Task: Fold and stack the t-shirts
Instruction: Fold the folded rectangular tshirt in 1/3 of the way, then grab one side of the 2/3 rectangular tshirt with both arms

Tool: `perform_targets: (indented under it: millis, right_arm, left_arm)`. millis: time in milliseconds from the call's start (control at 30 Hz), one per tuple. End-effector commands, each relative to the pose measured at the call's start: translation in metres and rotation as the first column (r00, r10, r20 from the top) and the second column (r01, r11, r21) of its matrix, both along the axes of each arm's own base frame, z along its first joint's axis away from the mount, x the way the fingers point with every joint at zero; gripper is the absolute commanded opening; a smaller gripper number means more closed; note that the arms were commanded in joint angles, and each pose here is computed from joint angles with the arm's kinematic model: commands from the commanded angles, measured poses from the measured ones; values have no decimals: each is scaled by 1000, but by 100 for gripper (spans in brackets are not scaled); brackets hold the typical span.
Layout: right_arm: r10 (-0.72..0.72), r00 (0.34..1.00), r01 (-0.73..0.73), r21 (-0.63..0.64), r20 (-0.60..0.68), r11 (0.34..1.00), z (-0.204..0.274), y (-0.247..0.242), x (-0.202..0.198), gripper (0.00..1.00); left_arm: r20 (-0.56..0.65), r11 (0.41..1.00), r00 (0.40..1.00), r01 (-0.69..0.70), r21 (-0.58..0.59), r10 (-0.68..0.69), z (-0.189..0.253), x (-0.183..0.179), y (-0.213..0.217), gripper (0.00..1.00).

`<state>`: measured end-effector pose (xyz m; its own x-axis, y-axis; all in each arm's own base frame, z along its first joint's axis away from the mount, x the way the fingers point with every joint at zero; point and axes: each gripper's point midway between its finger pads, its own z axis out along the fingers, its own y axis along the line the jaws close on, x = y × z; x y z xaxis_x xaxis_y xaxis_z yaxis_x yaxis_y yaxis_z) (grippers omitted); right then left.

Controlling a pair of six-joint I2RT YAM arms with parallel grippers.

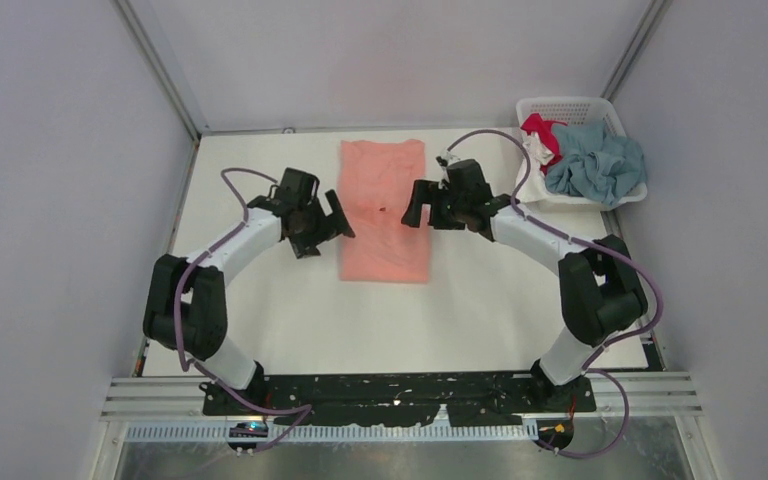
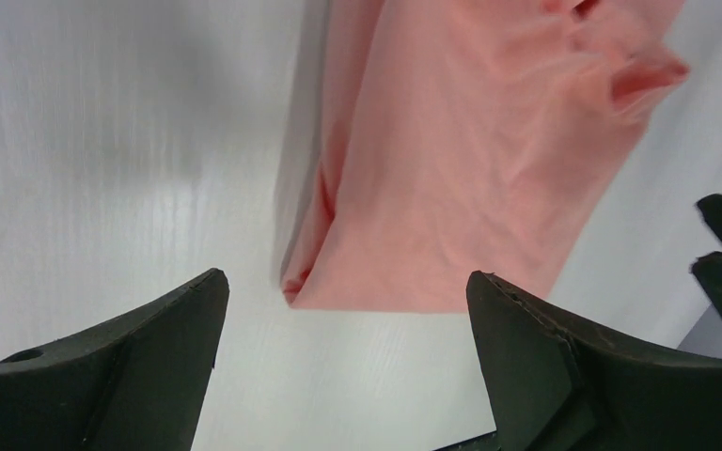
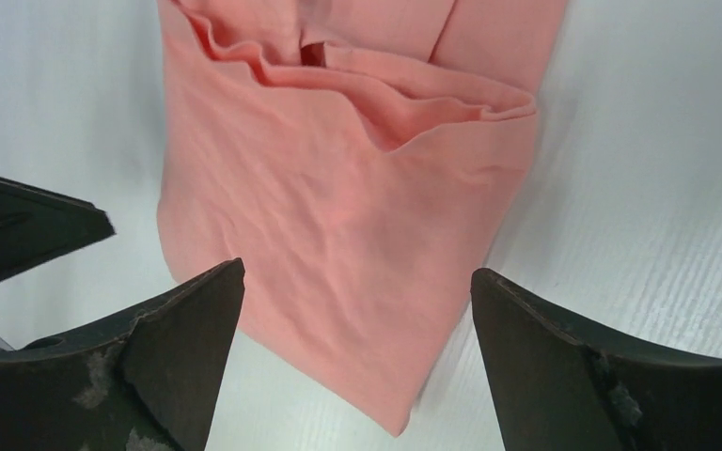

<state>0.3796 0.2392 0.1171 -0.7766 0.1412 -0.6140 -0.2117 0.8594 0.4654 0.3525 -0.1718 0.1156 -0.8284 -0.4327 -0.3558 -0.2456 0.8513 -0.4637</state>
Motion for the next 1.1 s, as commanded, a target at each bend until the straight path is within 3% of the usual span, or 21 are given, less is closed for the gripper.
perform_targets:
  millis: [0,233,433,600,800,833,867,967,1067]
  right_arm:
    - [164,985,-161,-55,50,985,3,20,-3,95]
    - [228,974,-228,-51,-8,972,-25,44,14,95]
    - [147,989,-148,-69,-17,987,-43,63,74,95]
    - [95,995,-95,-57,-9,994,-34,66,97,95]
    - [82,996,-81,-23,45,996,10,48,61,95]
    - [73,997,-73,-35,2,997,-6,39,44,95]
    - [65,997,-64,-15,46,998,13,36,39,95]
    - [29,999,-29,-10,15,1000,-4,16,4,95]
    - [15,1000,-15,-9,-7,1000,-12,-1,-31,95]
  left_arm:
    - [-100,997,993,57,-54,-62,-36,-33,-9,98]
    - [-172,996,983,60,-63,-70,-63,-50,-9,77]
    - [-230,994,969,76,-76,-92,-80,-58,-13,51]
    - [-273,996,958,76,-37,-83,-94,-77,-5,47]
    - [-293,996,952,87,-27,-91,-102,-87,-2,43]
    - [-291,995,952,93,-30,-98,-102,-86,-3,42]
    - [-293,995,951,95,-28,-99,-103,-86,-3,40]
    - [-293,994,950,105,-37,-112,-104,-82,-6,28]
    - [-286,992,950,117,-54,-128,-105,-79,-10,23]
